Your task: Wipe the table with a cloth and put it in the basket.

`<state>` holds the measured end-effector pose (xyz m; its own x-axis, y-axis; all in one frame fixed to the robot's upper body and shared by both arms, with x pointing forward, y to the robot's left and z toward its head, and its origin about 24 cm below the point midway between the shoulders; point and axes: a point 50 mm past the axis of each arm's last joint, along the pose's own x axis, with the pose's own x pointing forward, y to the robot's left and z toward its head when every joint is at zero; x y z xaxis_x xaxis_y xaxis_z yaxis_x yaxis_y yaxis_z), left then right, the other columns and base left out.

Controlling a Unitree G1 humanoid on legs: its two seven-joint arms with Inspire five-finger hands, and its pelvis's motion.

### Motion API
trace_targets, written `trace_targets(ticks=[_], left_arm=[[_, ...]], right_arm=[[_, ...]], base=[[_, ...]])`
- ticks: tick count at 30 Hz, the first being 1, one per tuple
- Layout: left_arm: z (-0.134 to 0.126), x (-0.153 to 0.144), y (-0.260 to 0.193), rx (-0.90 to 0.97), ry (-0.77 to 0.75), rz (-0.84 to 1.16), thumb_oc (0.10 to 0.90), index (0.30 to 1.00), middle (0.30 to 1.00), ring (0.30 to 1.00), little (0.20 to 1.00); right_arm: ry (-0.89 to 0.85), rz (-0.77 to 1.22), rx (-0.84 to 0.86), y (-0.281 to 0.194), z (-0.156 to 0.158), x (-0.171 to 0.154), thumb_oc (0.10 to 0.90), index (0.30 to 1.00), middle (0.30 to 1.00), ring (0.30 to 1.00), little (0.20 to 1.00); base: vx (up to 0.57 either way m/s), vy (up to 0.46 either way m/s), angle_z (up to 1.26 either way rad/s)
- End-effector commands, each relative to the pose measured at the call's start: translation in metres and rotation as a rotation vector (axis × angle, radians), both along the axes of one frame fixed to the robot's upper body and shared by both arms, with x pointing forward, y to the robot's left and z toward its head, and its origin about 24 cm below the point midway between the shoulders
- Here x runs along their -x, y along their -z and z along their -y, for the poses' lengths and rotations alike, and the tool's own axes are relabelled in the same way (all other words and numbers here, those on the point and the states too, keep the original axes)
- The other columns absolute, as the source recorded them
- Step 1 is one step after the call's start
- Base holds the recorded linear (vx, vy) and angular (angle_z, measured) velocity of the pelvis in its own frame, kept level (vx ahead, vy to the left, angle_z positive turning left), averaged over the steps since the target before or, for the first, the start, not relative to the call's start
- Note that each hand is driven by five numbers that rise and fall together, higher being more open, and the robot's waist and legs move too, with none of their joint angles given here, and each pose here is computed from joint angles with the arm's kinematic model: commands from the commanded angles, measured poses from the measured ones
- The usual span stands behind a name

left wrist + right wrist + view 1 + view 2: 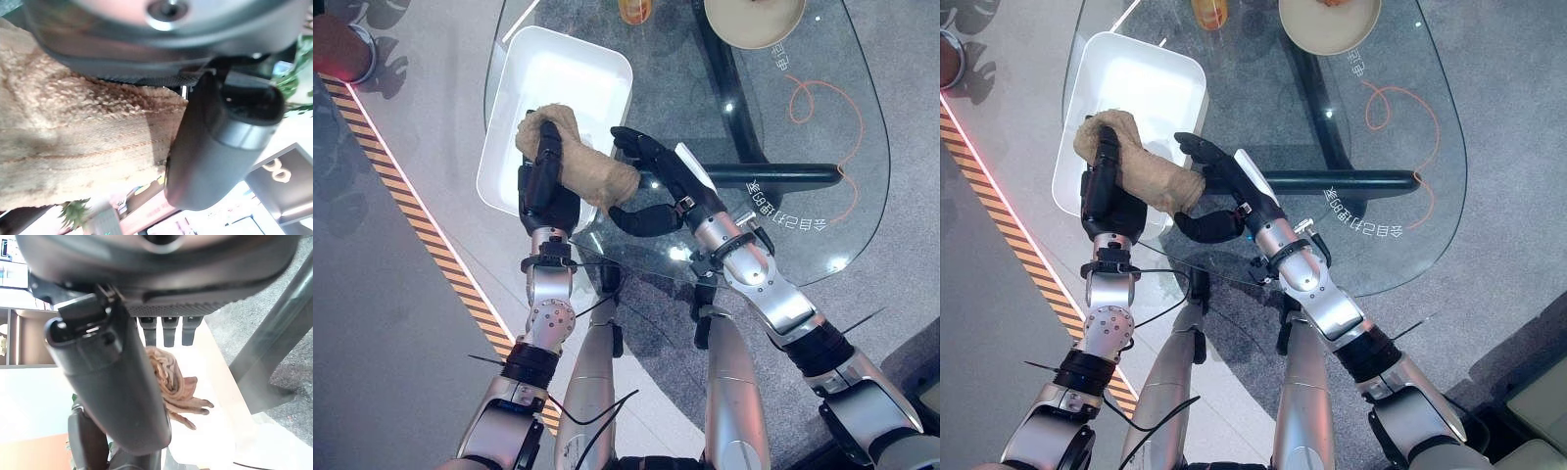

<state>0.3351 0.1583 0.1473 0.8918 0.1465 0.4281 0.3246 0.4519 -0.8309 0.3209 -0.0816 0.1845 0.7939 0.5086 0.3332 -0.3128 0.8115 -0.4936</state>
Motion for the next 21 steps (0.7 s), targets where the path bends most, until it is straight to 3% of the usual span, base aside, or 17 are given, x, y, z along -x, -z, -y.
trace_targets(ticks=[1,14,21], left_arm=[[-0.012,0.014,-0.077,0.009,-0.141,0.365,0.100,0.300,0.300,0.300,0.200],[-0.026,0.018,-0.095,-0.059,-0.327,0.377,0.100,0.300,0.300,0.300,0.200],[-0.033,0.018,-0.111,-0.187,-0.470,0.376,0.100,0.300,0.300,0.300,0.200]], right_arm=[[-0.153,0.282,-0.133,-0.061,-0.026,0.024,0.800,0.900,0.900,0.900,0.900],[-0.058,0.286,-0.178,-0.063,-0.017,0.013,0.800,0.900,0.900,0.900,0.900],[0.211,0.320,-0.284,-0.059,0.018,-0.004,0.800,0.900,0.900,0.900,0.900]], base=[[0.00,0.000,0.00],[0.00,0.000,0.00],[0.00,0.005,0.00]])
